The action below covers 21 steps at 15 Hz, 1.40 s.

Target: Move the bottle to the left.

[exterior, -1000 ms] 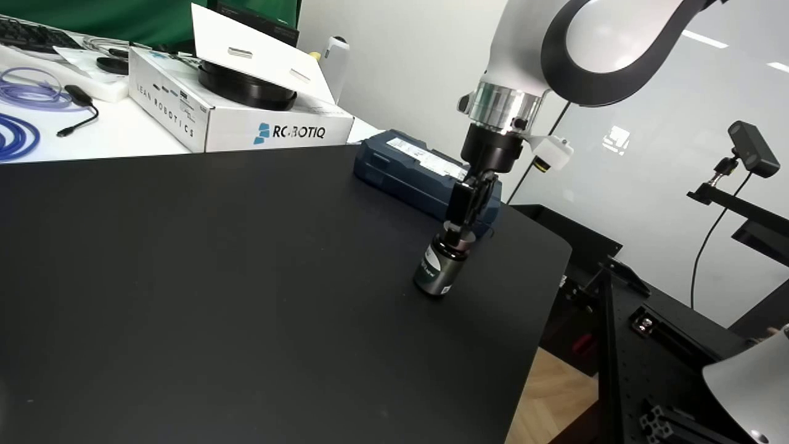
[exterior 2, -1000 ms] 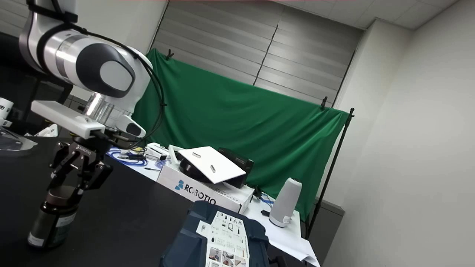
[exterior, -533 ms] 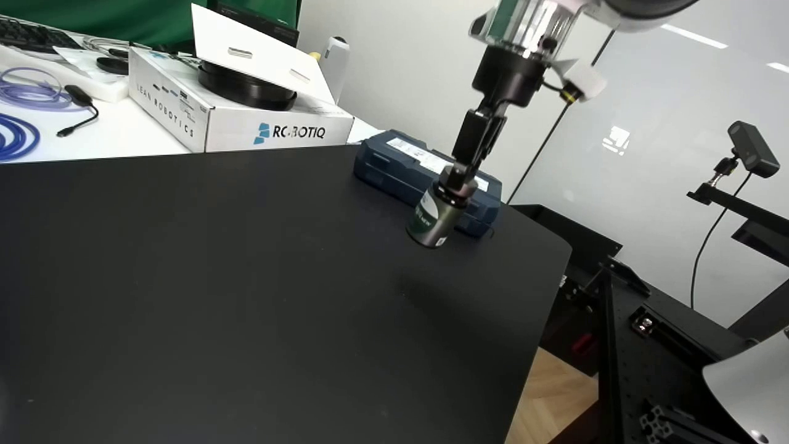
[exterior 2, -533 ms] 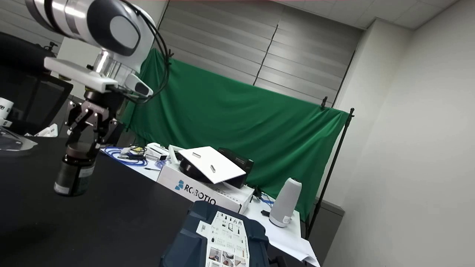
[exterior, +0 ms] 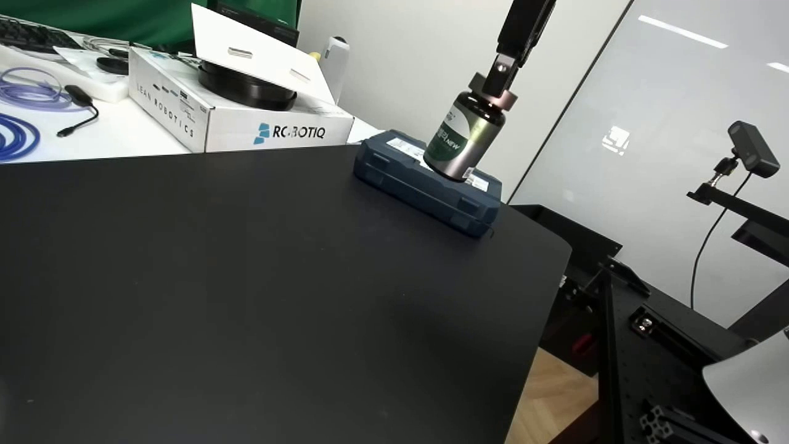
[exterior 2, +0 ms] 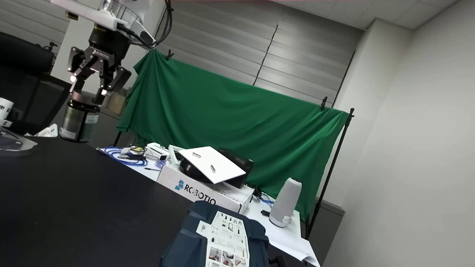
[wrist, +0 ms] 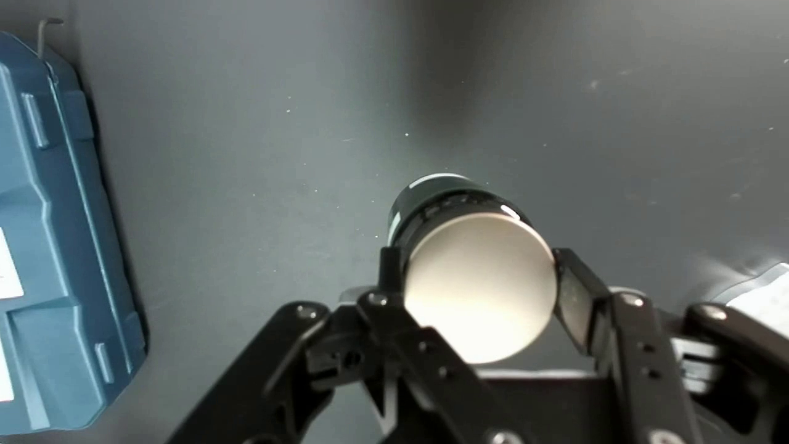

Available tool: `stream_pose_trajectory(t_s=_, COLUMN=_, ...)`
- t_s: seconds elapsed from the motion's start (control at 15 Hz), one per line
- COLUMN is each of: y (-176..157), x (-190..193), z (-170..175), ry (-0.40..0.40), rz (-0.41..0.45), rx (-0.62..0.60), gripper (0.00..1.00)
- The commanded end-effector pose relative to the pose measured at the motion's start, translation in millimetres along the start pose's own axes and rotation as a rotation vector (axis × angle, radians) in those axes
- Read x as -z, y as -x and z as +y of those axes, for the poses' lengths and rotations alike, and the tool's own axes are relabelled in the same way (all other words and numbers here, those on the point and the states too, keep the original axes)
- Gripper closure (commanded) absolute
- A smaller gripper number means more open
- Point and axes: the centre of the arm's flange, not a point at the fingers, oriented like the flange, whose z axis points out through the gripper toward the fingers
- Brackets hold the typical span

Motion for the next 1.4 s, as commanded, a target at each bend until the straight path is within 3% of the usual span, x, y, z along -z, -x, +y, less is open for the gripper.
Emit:
stream_pose_trajectory(t_s=0.0, y=-1.0, x=2.9, z=-2.4, ry=-0.005, rz=-0.004, rx=0.007, gripper=0.39)
stream_pose_trajectory(t_s=0.73, y=-1.4, x=1.6, z=-3.3, ry=-0.006, rz=-0.009, rx=0.014, gripper=0.39)
stream_pose_trajectory(t_s=0.8, y=-1.4, x=1.6, z=-3.3, ry=-0.006, rz=-0.009, rx=0.015, gripper=0.64)
stream_pose_trajectory(t_s=1.33, y=-108.8, x=9.6, z=67.5, ry=0.006, rz=-0.034, rx=0.024, gripper=0.64)
